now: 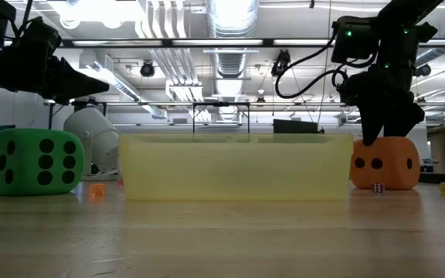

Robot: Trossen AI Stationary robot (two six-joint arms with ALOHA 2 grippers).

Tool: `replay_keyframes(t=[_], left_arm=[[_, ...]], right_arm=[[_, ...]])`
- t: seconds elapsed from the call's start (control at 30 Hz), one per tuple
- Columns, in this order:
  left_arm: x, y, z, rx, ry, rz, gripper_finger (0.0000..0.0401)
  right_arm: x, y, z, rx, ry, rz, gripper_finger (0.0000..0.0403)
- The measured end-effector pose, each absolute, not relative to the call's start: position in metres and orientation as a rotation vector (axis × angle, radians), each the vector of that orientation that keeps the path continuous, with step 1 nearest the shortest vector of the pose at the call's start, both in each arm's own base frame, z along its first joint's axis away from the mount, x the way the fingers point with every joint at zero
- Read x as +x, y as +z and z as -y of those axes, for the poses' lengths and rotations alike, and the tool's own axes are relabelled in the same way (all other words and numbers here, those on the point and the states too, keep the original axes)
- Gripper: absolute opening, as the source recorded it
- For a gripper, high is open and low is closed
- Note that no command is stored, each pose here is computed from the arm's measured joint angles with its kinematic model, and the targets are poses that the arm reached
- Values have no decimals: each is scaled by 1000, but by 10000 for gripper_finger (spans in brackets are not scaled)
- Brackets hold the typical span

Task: Pick & Place Dice
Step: Put the big orange dice into the yellow bin

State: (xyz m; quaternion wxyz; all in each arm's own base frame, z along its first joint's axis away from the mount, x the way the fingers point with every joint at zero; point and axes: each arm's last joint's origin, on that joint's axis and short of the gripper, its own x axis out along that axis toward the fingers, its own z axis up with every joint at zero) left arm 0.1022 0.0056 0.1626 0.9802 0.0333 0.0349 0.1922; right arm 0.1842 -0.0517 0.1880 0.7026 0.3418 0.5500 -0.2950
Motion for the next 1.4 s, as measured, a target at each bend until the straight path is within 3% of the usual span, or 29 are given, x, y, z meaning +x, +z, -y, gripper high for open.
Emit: replay_keyframes(t=[0.6, 1.23, 1.4], left_arm=[[102, 163, -6, 67, 387, -71, 8], [102, 163, -6, 67, 387, -71, 8], [102, 163, -6, 67, 387, -70, 8]], right_arm=[[185, 190, 50, 735, -634, -1208, 400], [182, 180, 46, 697, -653, -1206, 399], [182, 180, 46, 709, -642, -1211, 375]])
